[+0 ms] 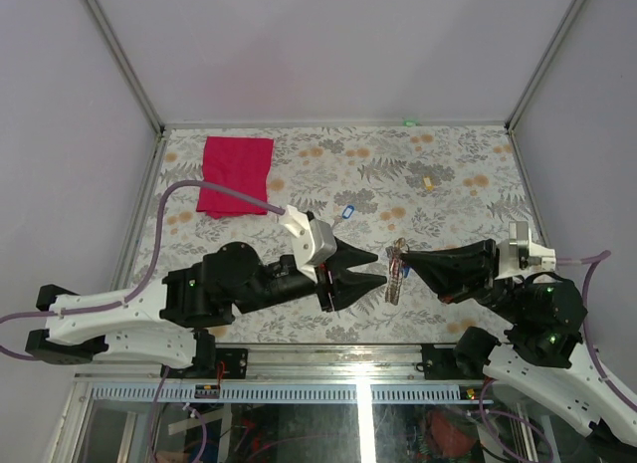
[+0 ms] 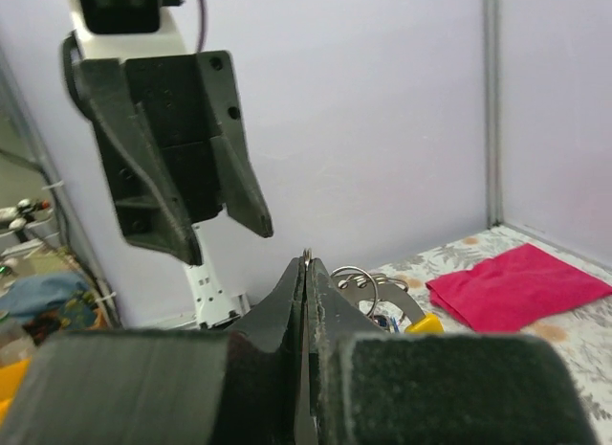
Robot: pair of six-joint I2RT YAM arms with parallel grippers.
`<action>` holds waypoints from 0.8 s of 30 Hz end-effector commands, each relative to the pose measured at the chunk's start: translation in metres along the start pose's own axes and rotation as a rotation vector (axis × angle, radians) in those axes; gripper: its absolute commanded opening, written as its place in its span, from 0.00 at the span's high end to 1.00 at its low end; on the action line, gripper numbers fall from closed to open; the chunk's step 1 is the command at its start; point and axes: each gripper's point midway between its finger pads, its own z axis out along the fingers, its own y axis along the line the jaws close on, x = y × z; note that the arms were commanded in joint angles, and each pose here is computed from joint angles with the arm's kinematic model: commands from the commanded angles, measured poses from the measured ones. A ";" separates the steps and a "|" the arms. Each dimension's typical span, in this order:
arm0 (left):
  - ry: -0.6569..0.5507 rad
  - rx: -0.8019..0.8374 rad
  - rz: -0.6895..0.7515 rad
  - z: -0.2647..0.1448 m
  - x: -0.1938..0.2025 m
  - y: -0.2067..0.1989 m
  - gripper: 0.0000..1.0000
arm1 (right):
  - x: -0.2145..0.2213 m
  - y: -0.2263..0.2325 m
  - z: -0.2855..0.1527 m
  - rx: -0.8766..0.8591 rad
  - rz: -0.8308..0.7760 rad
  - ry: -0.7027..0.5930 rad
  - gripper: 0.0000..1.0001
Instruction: Put the keys on the keyring
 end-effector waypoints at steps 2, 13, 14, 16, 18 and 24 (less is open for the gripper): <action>-0.003 -0.145 -0.048 0.006 0.004 0.022 0.57 | -0.019 -0.029 -0.003 0.188 0.027 -0.073 1.00; 0.052 -0.280 -0.041 0.020 0.037 0.044 0.45 | -0.001 -0.060 -0.007 0.365 0.029 0.032 1.00; 0.052 -0.280 -0.041 0.019 0.037 0.044 0.44 | -0.001 -0.060 -0.008 0.367 0.026 0.037 1.00; 0.047 -0.272 -0.045 0.019 0.039 0.043 0.41 | -0.001 -0.060 -0.009 0.364 0.010 0.045 1.00; 0.038 -0.265 -0.046 0.017 0.040 0.043 0.37 | -0.002 -0.060 -0.011 0.369 -0.002 0.052 1.00; 0.023 -0.283 -0.042 0.013 0.047 0.048 0.35 | -0.008 -0.067 -0.017 0.426 -0.008 0.056 1.00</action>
